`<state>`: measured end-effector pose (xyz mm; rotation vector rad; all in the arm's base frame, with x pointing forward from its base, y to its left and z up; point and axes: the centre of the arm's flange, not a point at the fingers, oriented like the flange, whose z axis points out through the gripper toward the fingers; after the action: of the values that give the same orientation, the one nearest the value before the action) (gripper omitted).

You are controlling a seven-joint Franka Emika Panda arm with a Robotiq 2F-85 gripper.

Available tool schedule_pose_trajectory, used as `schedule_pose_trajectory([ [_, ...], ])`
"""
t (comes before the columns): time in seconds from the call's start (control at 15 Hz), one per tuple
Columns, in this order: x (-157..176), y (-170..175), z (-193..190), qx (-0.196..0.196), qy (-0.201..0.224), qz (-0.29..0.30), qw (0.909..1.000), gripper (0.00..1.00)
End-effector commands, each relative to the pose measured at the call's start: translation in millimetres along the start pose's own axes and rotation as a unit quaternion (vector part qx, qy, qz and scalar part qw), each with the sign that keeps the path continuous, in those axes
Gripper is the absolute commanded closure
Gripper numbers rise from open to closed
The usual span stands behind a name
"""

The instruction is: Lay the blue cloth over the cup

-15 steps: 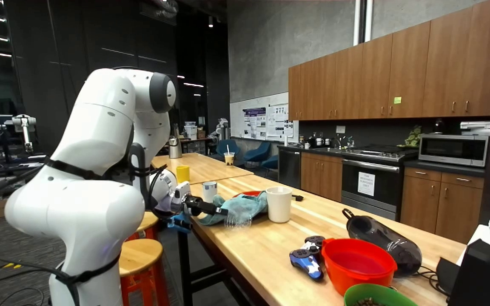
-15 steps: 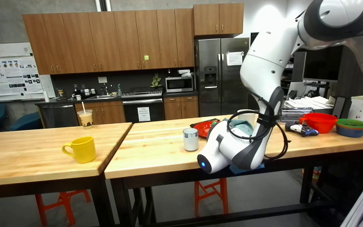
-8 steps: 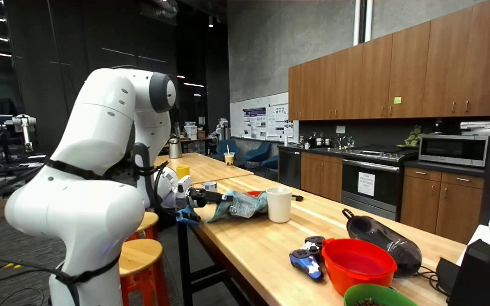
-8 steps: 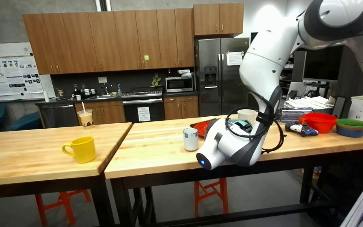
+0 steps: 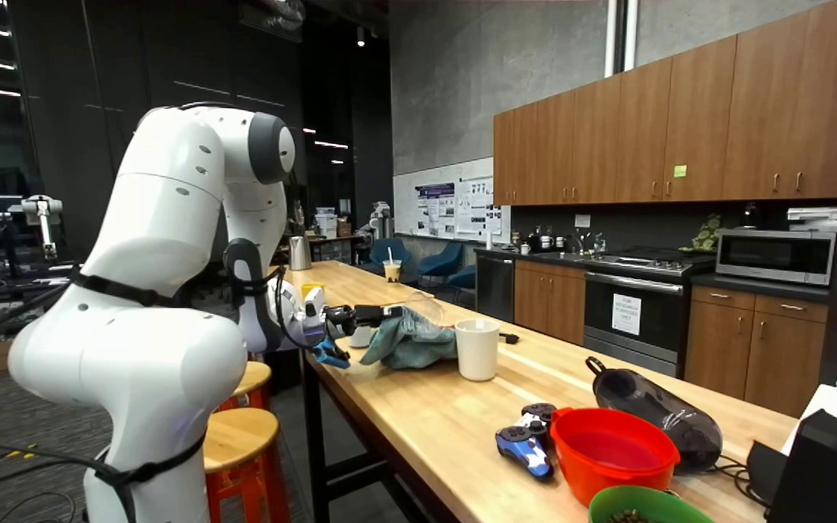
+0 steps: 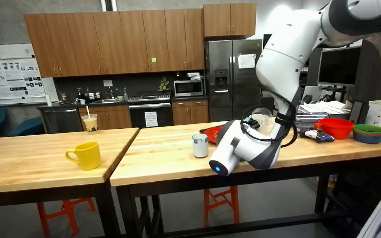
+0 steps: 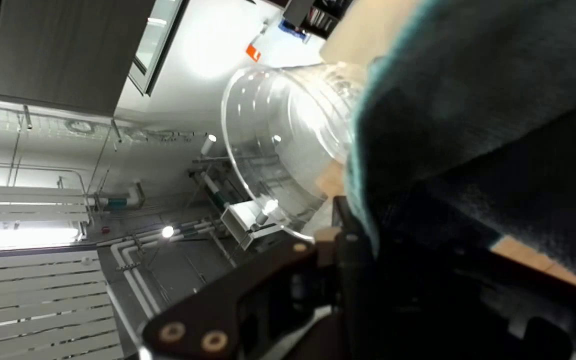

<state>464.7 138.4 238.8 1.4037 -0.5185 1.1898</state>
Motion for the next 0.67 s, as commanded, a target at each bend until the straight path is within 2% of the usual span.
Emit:
schedule_pose_trajectory([
  [0.0,43,7,56,0.008,0.020,0.028,0.9994,1.00],
  [0.13,64,11,100,-0.009,0.025,0.029,0.9992,1.00],
  [0.4,95,28,183,-0.067,-0.003,0.021,0.9975,1.00],
  [0.6,110,43,219,-0.110,-0.012,0.021,0.9936,1.00],
])
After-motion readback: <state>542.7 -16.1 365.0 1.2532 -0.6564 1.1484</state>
